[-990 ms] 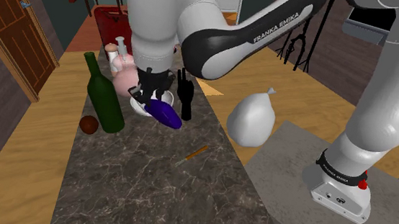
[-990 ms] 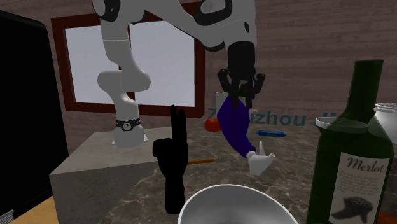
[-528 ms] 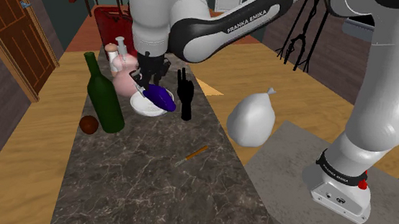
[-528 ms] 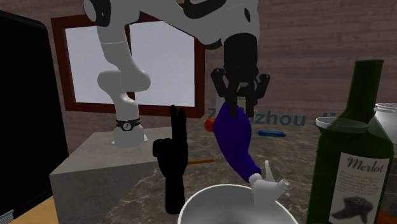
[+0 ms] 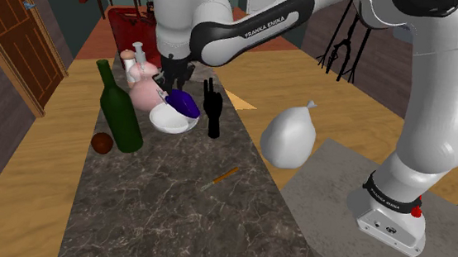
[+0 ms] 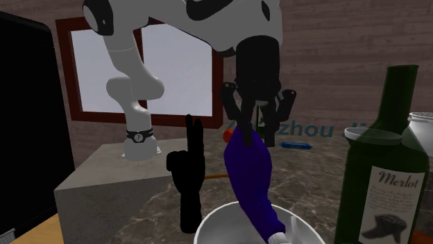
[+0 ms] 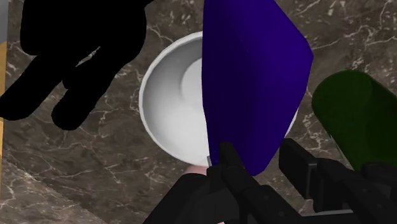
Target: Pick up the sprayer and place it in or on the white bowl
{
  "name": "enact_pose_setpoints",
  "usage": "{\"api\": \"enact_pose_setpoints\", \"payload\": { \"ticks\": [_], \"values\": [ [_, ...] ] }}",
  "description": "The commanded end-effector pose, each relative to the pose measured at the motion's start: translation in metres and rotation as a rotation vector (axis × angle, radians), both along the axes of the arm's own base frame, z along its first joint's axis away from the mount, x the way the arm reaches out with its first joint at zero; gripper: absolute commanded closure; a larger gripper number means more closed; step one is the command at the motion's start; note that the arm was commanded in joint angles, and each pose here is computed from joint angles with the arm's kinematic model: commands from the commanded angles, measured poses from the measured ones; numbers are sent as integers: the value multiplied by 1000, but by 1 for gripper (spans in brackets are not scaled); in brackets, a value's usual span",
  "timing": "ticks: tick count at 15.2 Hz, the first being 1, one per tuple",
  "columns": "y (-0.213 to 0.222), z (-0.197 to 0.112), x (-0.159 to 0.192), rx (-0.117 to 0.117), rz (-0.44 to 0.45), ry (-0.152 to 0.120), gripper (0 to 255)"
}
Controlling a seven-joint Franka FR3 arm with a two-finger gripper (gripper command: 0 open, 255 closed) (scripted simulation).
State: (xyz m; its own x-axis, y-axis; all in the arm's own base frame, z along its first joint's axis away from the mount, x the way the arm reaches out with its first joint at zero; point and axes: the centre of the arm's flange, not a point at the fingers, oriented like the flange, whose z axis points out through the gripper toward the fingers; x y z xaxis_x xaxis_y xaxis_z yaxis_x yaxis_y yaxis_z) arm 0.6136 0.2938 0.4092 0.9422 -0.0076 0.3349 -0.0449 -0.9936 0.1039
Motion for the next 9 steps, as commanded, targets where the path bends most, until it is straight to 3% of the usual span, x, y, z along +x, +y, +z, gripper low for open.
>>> {"api": "enact_pose_setpoints", "payload": {
  "ticks": [1, 9],
  "values": [
    [-1, -10, 1, 0, 1, 0, 255],
    [-1, -41, 1, 0, 1, 0, 255]
  ]
}}
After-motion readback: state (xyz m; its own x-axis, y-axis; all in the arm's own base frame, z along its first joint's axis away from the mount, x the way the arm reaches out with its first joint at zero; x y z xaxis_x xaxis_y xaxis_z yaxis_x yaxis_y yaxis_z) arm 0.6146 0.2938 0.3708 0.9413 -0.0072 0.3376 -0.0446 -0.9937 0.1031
